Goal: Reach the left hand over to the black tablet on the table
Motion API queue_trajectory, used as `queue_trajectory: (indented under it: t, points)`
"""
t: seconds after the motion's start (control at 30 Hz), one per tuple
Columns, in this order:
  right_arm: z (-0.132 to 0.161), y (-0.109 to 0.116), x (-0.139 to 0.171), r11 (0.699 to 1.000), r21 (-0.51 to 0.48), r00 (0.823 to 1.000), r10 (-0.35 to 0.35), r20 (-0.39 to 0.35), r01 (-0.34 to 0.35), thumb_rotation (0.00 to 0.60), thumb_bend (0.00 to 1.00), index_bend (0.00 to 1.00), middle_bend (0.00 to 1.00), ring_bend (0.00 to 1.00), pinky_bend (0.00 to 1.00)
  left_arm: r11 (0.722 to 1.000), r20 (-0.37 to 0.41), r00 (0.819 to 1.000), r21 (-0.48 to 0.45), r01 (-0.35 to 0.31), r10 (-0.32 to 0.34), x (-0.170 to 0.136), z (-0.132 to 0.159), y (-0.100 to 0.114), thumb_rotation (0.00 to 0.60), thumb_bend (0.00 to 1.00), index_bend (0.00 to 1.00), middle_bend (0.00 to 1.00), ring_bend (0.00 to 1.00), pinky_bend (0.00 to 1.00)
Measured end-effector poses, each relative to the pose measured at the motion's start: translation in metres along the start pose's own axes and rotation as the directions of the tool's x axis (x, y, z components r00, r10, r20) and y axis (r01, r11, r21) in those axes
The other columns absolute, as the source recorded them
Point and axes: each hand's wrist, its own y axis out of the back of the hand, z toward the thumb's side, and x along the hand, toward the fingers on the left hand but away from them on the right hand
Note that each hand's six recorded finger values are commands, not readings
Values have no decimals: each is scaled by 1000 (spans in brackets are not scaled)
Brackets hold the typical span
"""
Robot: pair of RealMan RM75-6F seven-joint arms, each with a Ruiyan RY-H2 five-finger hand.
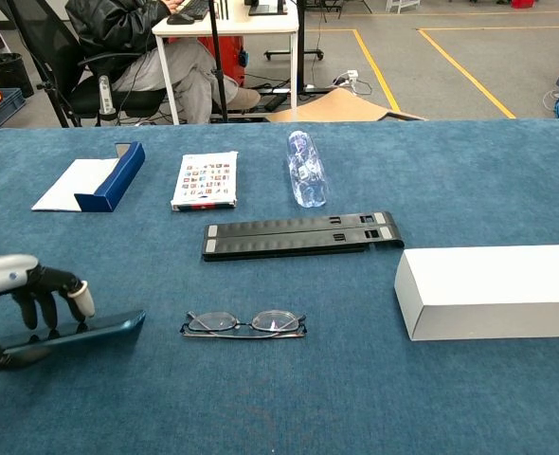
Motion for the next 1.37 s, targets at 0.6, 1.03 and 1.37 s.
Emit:
queue_trajectory:
  t: [0.6,1.03,1.37]
  points:
    - [-4,-6,-3,1000,1,1000,21,18,-21,600,0,3,0,0,0,992,-153,980,18,-129,130,63,-33,66,600,719,105,22,76,160]
    - [3,0,0,1000,-13,1000,4,-6,-4,600,0,3,0,0,0,865,-55,870,152,-477,490,-4,-46,125,600,63,0,0,0,0]
    - [6,9,1,1000,-20,1000,-24,-18,24,600,0,2,0,0,0,822,-102,831,254,-509,546,-89,-77,120,600,52,0,0,0,0]
